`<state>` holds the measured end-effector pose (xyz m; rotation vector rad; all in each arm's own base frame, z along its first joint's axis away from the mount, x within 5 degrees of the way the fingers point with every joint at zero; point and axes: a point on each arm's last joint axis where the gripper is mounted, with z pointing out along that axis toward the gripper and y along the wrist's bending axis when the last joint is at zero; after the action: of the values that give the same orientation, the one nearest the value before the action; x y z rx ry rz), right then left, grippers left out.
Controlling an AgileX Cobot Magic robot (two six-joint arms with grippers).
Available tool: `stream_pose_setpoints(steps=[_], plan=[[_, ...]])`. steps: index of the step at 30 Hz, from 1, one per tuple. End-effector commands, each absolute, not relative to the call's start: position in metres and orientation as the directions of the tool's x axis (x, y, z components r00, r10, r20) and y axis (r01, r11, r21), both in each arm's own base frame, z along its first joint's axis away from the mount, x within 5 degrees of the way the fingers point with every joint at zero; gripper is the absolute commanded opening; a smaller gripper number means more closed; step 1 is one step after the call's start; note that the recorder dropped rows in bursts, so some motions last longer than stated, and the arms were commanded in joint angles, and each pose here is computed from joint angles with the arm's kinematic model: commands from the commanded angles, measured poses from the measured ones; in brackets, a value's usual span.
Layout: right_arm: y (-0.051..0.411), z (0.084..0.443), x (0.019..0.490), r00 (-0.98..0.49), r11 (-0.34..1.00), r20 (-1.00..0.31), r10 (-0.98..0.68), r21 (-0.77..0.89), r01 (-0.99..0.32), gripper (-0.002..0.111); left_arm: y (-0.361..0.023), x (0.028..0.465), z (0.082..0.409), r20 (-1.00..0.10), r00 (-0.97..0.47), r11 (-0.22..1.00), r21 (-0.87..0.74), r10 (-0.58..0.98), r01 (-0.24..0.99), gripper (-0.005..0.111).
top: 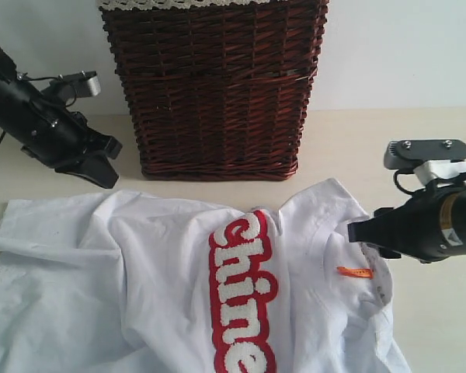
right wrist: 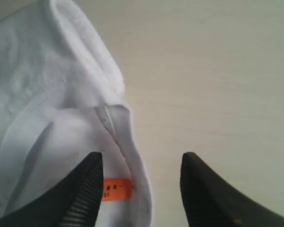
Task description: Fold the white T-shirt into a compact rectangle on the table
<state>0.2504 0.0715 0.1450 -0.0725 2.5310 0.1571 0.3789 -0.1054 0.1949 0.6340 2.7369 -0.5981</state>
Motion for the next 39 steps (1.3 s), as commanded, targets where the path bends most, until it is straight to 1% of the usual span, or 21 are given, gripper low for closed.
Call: stream_pose_setpoints(steps=[1,4,5,6,7,8,10,13,15,18,19,23,25,27,28,30,31,33,36,39], plan=[[0.075,0.124,0.267,-0.849,0.99,-0.524,-0.073,0.062,-0.124,0.05,-0.107,0.369,0.21,-0.342,-0.858,0.798,-0.345,0.384,0.495,0.0],[0.075,0.11,0.273,-0.872,0.991,-0.477,-0.107,0.021,-0.133,0.05,-0.107,0.368,0.214,-0.351,-0.854,0.797,-0.342,0.383,0.498,0.0],[0.076,0.107,0.273,-0.872,0.989,-0.477,-0.109,0.033,-0.142,0.05,-0.107,0.368,0.214,-0.353,-0.853,0.797,-0.34,0.384,0.5,0.0],[0.081,0.104,0.275,-0.859,0.98,-0.496,-0.129,0.069,-0.187,0.047,-0.107,0.369,0.214,-0.358,-0.851,0.798,-0.336,0.383,0.5,0.0],[0.084,0.103,0.276,-0.849,0.973,-0.507,-0.147,0.081,-0.217,0.04,-0.107,0.369,0.214,-0.36,-0.851,0.798,-0.335,0.382,0.5,0.0],[0.087,0.1,0.276,-0.844,0.965,-0.507,-0.173,0.083,-0.248,0.023,-0.107,0.369,0.214,-0.361,-0.85,0.798,-0.334,0.384,0.502,0.0],[0.086,0.099,0.275,-0.844,0.963,-0.496,-0.204,0.053,-0.264,0.0,-0.107,0.369,0.214,-0.359,-0.85,0.797,-0.336,0.385,0.502,0.0],[0.079,0.114,0.27,-0.839,0.973,-0.51,-0.192,0.013,-0.231,0.0,-0.107,0.369,0.214,-0.369,-0.844,0.796,-0.327,0.389,0.51,0.0],[0.08,0.136,0.262,-0.799,0.972,-0.579,-0.164,0.045,-0.232,0.0,-0.107,0.37,0.214,-0.377,-0.841,0.795,-0.324,0.388,0.513,0.0],[0.098,0.18,0.246,-0.705,0.957,-0.689,-0.169,0.057,-0.286,0.0,-0.107,0.371,0.215,-0.381,-0.842,0.794,-0.331,0.382,0.51,0.0],[0.105,0.19,0.24,-0.682,0.949,-0.71,-0.174,0.064,-0.308,0.0,-0.108,0.37,0.215,-0.38,-0.843,0.793,-0.334,0.381,0.509,0.0],[0.124,0.213,0.215,-0.656,0.935,-0.733,-0.183,0.076,-0.346,0.0,-0.111,0.369,0.216,-0.384,-0.84,0.773,-0.366,0.383,0.519,0.0],[0.132,0.217,0.196,-0.685,0.929,-0.687,-0.241,0.042,-0.369,0.0,-0.113,0.367,0.217,-0.38,-0.844,0.761,-0.393,0.378,0.517,0.0],[0.139,0.216,0.174,-0.73,0.899,-0.6,-0.327,0.042,-0.437,0.0,-0.114,0.367,0.218,-0.391,-0.839,0.748,-0.405,0.378,0.526,0.0],[0.142,0.215,0.165,-0.732,0.868,-0.56,-0.389,0.044,-0.495,0.0,-0.115,0.367,0.219,-0.395,-0.839,0.746,-0.409,0.375,0.526,0.0],[0.151,0.216,0.145,-0.724,0.784,-0.488,-0.487,0.122,-0.609,0.0,-0.116,0.368,0.22,-0.409,-0.835,0.738,-0.418,0.368,0.53,0.0],[0.154,0.218,0.138,-0.72,0.751,-0.478,-0.504,0.169,-0.638,0.0,-0.116,0.368,0.22,-0.409,-0.836,0.735,-0.424,0.366,0.529,0.0],[0.159,0.227,0.127,-0.717,0.69,-0.466,-0.519,0.267,-0.673,0.0,-0.117,0.366,0.22,-0.399,-0.84,0.726,-0.441,0.368,0.528,0.0],[0.156,0.234,0.113,-0.701,0.628,-0.433,-0.567,0.324,-0.708,0.0,-0.12,0.362,0.221,-0.379,-0.84,0.708,-0.46,0.389,0.536,0.0],[0.152,0.223,0.1,-0.695,0.608,-0.31,-0.648,0.338,-0.718,0.0,-0.126,0.361,0.221,-0.38,-0.836,0.7,-0.463,0.396,0.543,0.0]])
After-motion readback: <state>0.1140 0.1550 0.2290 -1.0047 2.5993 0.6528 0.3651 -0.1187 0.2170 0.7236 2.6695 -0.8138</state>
